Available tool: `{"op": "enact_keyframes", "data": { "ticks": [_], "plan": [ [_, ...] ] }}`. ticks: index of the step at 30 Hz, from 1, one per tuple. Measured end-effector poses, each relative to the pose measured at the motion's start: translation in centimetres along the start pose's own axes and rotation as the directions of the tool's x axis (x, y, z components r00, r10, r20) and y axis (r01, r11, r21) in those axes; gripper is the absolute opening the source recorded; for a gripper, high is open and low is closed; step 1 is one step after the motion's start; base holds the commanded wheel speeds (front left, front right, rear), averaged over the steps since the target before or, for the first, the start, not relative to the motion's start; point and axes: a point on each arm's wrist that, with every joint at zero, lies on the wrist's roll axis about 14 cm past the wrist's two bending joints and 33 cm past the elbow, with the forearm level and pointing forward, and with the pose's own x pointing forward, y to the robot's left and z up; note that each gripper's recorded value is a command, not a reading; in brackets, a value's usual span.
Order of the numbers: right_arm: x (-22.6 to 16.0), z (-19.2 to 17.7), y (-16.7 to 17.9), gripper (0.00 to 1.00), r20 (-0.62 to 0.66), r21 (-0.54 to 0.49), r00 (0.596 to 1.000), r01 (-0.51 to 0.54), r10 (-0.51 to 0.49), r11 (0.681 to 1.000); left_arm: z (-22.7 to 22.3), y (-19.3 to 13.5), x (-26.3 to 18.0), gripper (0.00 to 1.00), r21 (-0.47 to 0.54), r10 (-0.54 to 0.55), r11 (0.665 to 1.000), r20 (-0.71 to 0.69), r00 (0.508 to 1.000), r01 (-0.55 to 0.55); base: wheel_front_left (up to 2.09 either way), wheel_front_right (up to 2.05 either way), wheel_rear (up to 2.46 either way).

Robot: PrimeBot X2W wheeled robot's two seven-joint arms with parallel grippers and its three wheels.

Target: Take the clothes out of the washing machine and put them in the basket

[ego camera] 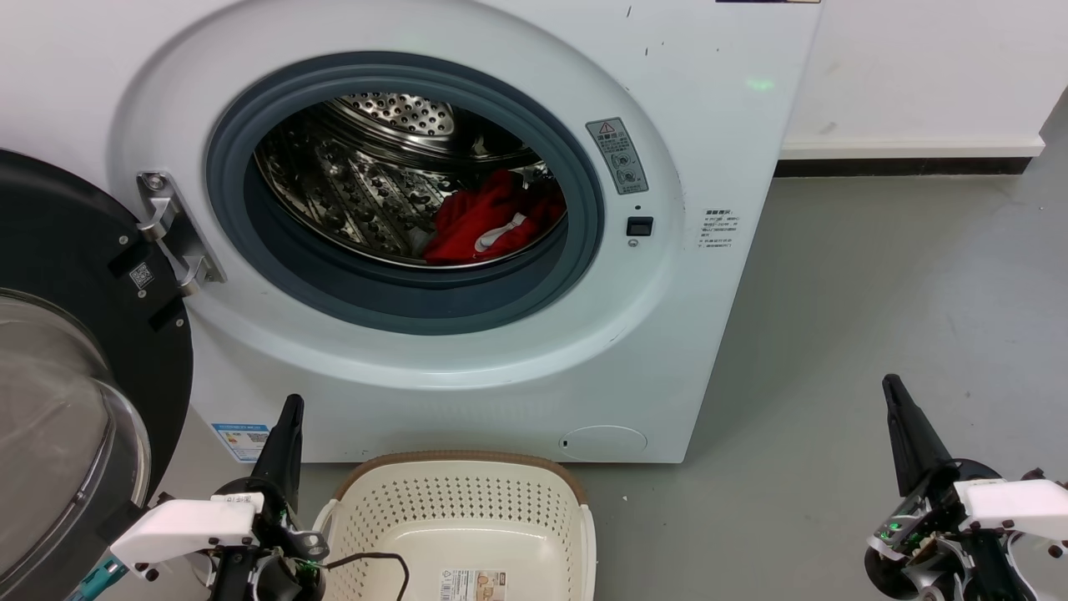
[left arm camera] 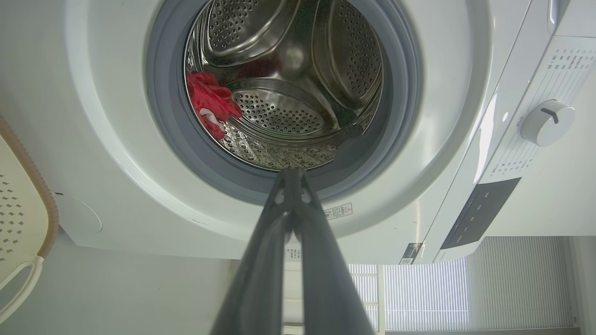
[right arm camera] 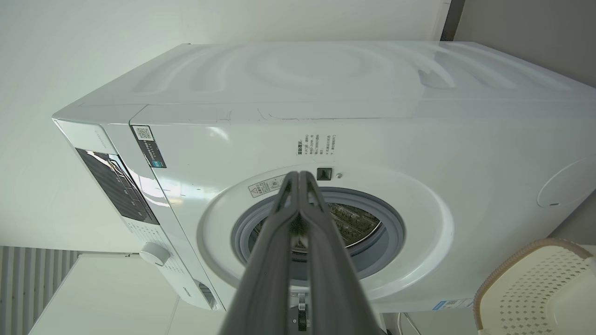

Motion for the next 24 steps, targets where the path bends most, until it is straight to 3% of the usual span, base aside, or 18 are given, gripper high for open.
{"op": "enact_keyframes", "data": {
  "ticks": [24],
  "plan": [
    [0.0, -0.01, 0.0, 0.0, 0.0, 0.0, 1.0, 0.0, 0.0, 1.0, 0.0, 0.0, 0.0, 0.0, 0.0, 0.0, 1.0, 0.0, 1.0, 0.0, 0.0, 0.0, 0.0]
  ]
}}
